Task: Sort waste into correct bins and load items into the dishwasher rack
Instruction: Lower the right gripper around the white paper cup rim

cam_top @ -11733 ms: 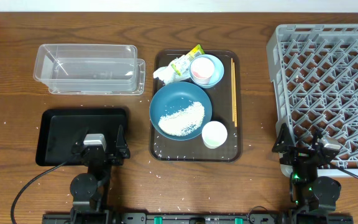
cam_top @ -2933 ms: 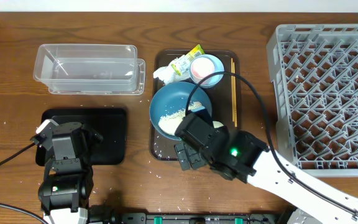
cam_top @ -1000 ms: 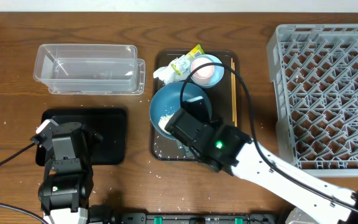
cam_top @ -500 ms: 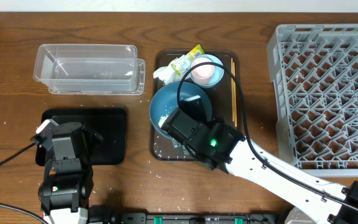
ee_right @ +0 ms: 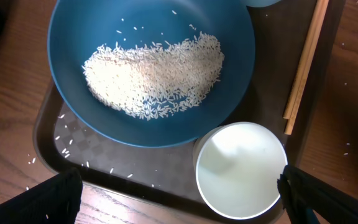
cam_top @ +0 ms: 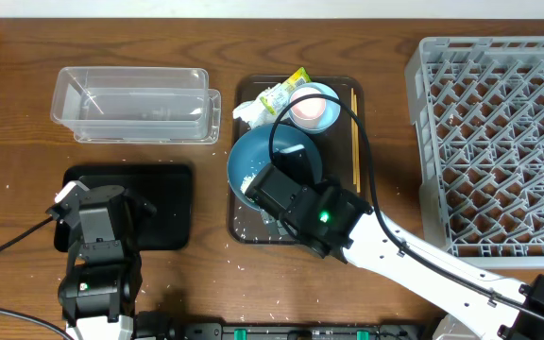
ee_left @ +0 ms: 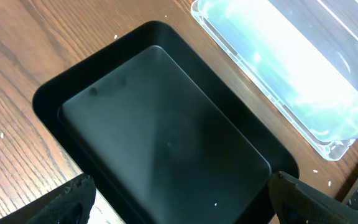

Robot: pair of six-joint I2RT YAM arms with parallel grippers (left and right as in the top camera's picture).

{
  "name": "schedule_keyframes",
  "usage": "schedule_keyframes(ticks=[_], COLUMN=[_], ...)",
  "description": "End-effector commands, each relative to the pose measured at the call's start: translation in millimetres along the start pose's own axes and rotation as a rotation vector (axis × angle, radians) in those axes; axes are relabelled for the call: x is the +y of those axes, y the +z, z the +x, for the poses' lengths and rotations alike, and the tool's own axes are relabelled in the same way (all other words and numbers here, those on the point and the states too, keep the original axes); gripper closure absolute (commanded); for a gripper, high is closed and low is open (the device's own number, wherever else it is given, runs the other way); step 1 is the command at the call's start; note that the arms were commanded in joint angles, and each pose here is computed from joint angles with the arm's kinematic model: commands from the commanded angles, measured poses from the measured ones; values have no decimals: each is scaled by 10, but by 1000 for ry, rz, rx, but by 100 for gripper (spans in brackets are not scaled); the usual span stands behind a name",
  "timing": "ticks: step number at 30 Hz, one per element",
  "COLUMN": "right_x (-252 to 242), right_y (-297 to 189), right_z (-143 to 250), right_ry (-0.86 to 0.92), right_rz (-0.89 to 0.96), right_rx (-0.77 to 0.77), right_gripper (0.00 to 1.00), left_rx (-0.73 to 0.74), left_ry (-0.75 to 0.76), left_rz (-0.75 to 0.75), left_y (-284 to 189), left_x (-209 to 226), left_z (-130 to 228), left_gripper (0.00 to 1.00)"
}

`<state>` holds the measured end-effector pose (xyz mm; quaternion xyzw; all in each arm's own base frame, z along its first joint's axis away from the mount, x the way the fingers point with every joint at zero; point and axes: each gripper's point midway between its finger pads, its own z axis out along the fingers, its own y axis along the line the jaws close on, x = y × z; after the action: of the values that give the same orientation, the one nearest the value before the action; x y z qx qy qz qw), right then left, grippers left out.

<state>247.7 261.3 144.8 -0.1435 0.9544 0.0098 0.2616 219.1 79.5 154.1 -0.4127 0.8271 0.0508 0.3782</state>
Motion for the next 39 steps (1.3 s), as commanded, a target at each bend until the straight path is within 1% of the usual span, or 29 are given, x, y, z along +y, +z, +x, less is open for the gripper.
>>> schedule_keyframes(ticks=[1,16,32,39], right_x=[-63,-205,-214,-253], right_y=[43,72,81,136], right_z=[-7,1,35,98], right_ry=[4,21,17,16], right_rz=[26,60,62,76], right_rx=[0,21,35,47], right_gripper=[1,1,1,2], left_rx=[-16,-16,-16,-16], left_ry=[-17,-17,-17,-17], left_rz=[2,2,2,2], left_y=[-36,-36,-36,-36], left_x=[-12,-12,-12,-12], left_z=[-66,-66,-66,-66], left_gripper=[8,8,8,8])
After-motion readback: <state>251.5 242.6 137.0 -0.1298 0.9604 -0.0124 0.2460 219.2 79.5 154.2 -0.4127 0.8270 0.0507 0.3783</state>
